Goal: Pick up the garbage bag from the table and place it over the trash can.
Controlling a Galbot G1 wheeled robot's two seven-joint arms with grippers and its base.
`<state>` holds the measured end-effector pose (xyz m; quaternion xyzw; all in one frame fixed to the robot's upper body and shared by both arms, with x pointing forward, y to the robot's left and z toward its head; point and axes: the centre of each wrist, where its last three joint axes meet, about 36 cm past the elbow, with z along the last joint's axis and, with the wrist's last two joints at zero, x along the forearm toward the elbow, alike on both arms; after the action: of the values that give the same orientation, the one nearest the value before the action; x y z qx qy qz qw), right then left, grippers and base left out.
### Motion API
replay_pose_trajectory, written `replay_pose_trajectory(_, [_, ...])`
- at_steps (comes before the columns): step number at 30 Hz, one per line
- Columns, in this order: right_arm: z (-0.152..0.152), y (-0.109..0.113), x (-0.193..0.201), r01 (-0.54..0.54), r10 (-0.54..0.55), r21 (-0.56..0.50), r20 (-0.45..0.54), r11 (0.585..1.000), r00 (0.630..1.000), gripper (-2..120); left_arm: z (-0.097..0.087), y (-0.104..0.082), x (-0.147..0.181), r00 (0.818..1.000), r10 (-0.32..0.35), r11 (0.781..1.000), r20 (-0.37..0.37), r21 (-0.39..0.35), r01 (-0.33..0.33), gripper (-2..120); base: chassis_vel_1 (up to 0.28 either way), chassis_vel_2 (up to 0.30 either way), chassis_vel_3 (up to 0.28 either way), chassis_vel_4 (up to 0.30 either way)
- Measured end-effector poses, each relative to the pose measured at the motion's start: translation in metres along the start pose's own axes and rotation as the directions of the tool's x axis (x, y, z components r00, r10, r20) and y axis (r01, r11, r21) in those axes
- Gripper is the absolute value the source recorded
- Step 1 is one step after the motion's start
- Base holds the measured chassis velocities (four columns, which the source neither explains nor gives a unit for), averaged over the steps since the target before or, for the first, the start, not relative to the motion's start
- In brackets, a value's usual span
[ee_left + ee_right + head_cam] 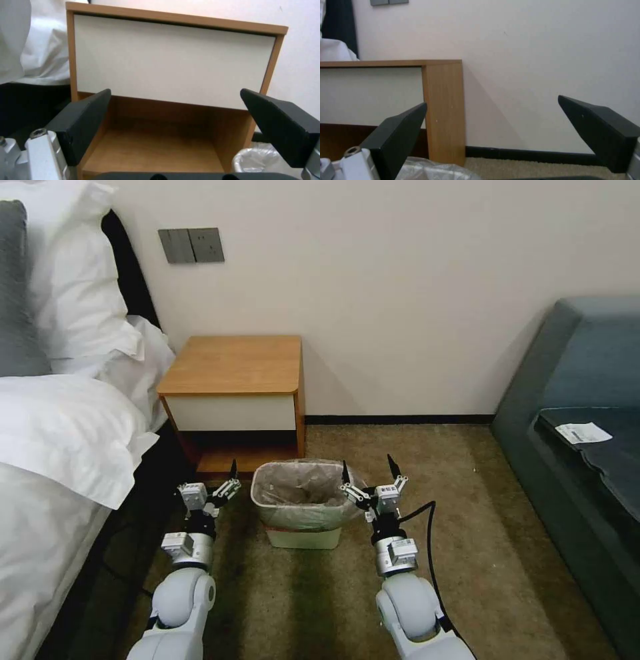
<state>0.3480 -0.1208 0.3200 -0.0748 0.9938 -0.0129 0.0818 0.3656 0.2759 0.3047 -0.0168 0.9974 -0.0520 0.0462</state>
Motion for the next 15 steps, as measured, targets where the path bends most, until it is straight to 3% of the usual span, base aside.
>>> replay_pose_trajectory(15, [-0.0006, 0.0003, -0.0002, 0.001, -0.001, -0.001, 0.0, 1.0, 1.0, 100, -0.0006, -0.0002, -0.0003, 1.0, -0.001, 1.0, 0.0, 0.0, 0.001, 97, 0.0, 0.0, 0.0, 0.0])
